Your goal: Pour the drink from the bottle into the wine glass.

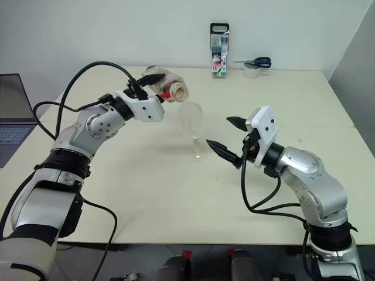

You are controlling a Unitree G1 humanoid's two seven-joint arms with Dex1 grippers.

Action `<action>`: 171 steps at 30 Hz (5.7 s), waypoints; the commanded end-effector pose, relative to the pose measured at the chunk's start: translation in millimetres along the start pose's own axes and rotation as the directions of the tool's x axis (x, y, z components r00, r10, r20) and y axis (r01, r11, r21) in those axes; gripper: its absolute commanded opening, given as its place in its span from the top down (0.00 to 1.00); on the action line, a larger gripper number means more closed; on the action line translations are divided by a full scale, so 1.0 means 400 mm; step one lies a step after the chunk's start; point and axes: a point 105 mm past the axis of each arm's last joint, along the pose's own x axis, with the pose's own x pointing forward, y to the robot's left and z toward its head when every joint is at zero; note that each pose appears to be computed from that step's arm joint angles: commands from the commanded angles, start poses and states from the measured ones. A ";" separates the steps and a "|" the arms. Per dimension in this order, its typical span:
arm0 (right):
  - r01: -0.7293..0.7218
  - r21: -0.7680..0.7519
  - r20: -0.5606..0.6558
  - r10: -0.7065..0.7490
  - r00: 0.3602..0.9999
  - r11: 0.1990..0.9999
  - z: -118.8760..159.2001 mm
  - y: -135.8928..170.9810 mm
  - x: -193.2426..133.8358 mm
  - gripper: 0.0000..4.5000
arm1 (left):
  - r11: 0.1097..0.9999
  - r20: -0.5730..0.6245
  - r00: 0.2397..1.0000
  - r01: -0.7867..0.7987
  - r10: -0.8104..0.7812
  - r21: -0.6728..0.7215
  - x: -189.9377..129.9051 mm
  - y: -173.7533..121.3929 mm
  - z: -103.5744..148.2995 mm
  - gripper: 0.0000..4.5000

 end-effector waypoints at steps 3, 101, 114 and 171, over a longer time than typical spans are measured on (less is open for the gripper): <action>-0.001 -0.032 0.013 0.001 1.000 1.000 0.020 -0.018 -0.018 0.00 | 0.994 0.021 0.998 -0.065 0.064 0.083 0.003 0.066 0.002 0.63; 0.028 -0.038 0.123 -0.024 0.992 0.999 0.046 0.030 0.040 0.00 | 0.994 0.016 0.998 -0.063 0.064 -0.084 0.026 0.050 0.001 0.63; -0.091 -0.075 0.053 0.095 0.994 0.993 0.038 0.075 0.043 0.00 | 0.730 -0.224 0.957 -0.285 0.182 -0.621 -0.021 0.080 -0.075 0.63; 0.398 0.138 0.076 -0.410 0.909 0.907 -0.168 -0.014 -0.021 0.00 | 0.282 -0.592 0.804 -0.556 -0.057 -0.782 -0.390 -0.244 -0.048 0.01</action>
